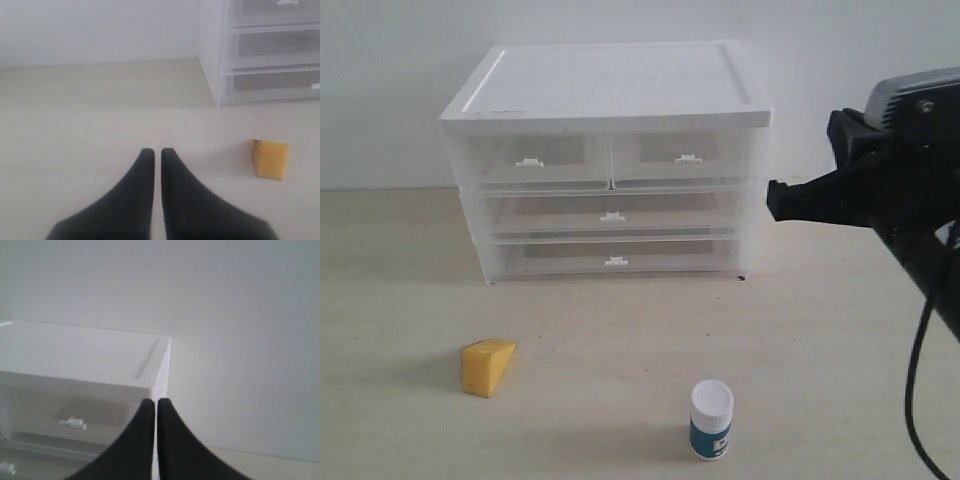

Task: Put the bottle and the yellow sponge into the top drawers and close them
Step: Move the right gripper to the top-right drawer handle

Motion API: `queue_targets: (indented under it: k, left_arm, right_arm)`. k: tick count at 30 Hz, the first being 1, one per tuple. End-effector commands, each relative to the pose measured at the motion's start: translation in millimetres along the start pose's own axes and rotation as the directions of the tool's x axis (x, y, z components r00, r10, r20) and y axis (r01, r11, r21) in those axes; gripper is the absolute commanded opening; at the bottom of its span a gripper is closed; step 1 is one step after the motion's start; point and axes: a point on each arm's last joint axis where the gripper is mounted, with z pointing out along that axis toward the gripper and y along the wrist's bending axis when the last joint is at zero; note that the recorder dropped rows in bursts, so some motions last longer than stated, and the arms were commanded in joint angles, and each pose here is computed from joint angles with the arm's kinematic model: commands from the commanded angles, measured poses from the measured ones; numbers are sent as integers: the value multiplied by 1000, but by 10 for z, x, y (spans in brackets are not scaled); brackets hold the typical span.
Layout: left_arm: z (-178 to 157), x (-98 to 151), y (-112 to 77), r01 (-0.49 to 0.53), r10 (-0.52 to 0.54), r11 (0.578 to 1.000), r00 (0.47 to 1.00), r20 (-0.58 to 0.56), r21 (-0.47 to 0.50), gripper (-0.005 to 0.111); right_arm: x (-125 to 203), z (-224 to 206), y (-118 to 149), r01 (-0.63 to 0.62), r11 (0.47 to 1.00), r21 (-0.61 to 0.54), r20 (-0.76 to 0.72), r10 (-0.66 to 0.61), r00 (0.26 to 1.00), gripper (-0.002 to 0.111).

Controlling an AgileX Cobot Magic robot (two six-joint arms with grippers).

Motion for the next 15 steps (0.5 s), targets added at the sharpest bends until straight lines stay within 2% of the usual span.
queue_targets:
  k: [1, 8, 15]
  left_arm:
    - [1, -4, -2, 6, -6, 1000, 1000, 13, 2, 4]
    - [1, -5, -2, 6, -6, 1000, 1000, 15, 2, 4]
    - [1, -5, -2, 6, -6, 1000, 1000, 15, 2, 4]
  right_arm:
    - [129, 101, 130, -63, 997, -44, -13, 63, 998, 0]
    - [347, 242, 298, -59, 991, -122, -16, 57, 998, 0]
    - [541, 391, 404, -98, 986, -132, -64, 90, 994, 0]
